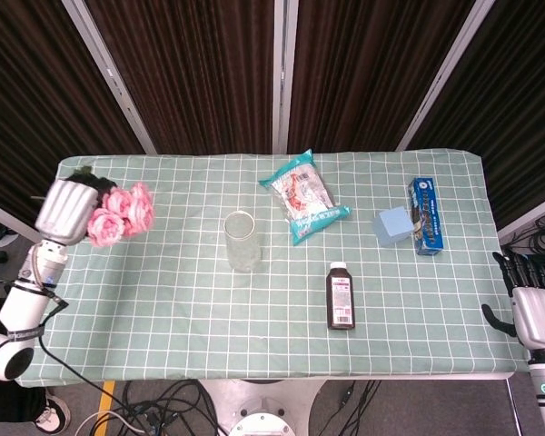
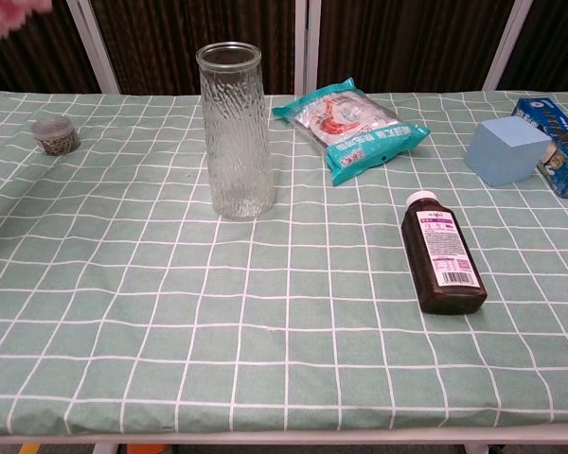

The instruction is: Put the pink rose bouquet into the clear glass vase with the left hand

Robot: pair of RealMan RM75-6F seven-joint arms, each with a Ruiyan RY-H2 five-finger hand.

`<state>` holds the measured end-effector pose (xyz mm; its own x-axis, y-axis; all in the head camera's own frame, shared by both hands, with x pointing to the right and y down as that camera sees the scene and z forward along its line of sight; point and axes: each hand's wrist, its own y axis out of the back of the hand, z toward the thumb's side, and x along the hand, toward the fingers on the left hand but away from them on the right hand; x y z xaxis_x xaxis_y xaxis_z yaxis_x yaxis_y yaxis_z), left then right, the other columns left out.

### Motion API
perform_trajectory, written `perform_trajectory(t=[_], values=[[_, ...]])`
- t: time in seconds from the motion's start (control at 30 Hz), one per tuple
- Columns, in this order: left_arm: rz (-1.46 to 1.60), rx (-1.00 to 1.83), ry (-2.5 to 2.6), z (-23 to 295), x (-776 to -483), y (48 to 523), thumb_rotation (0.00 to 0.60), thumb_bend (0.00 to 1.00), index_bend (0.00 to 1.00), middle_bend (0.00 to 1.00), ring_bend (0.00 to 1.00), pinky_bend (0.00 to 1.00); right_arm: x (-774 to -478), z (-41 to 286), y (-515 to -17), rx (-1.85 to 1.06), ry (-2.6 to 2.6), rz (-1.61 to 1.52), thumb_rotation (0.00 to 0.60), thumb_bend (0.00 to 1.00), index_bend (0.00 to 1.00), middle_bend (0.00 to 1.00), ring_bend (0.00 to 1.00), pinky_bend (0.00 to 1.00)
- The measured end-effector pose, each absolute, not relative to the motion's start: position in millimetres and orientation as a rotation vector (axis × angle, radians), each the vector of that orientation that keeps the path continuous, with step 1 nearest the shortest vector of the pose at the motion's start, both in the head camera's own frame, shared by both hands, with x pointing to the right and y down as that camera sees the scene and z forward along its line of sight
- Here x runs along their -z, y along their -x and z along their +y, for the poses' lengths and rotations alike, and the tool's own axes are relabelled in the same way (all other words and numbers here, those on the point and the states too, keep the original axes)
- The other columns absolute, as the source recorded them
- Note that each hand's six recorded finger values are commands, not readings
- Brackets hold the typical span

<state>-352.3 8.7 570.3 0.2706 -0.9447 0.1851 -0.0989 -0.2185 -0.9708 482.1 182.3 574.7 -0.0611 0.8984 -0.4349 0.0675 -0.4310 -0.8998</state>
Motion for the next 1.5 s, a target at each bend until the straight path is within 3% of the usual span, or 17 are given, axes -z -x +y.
perform_trajectory(t=[0.27, 0.7, 0.97, 1.5], values=[[1.592, 0.724, 1.719, -4.6, -529.3, 348.1, 0.600, 0.31, 0.52, 0.51, 0.44, 0.49, -575.5, 184.9, -482.7, -1.574, 1.544, -1.062, 0.600, 0.23, 0.00, 0.00, 0.00, 0.00], [2.443, -0.145, 2.196, -29.3, -508.5, 315.6, 0.600, 0.31, 0.52, 0.51, 0.40, 0.47, -580.1, 185.4, -483.6, -1.594, 1.552, -1.063, 0.600, 0.23, 0.00, 0.00, 0.00, 0.00], [2.530, -0.162, 2.411, -19.5, -530.3, 284.0, 0.600, 0.31, 0.51, 0.50, 0.40, 0.46, -579.8, 186.7, -486.7, -1.598, 1.557, -1.072, 0.600, 0.23, 0.00, 0.00, 0.00, 0.00], [2.407, -0.079, 2.656, 1.4, -557.5, 221.7, 0.600, 0.31, 0.48, 0.50, 0.40, 0.46, -583.3, 188.1, -490.2, -1.613, 1.561, -1.077, 0.600, 0.23, 0.00, 0.00, 0.00, 0.00]])
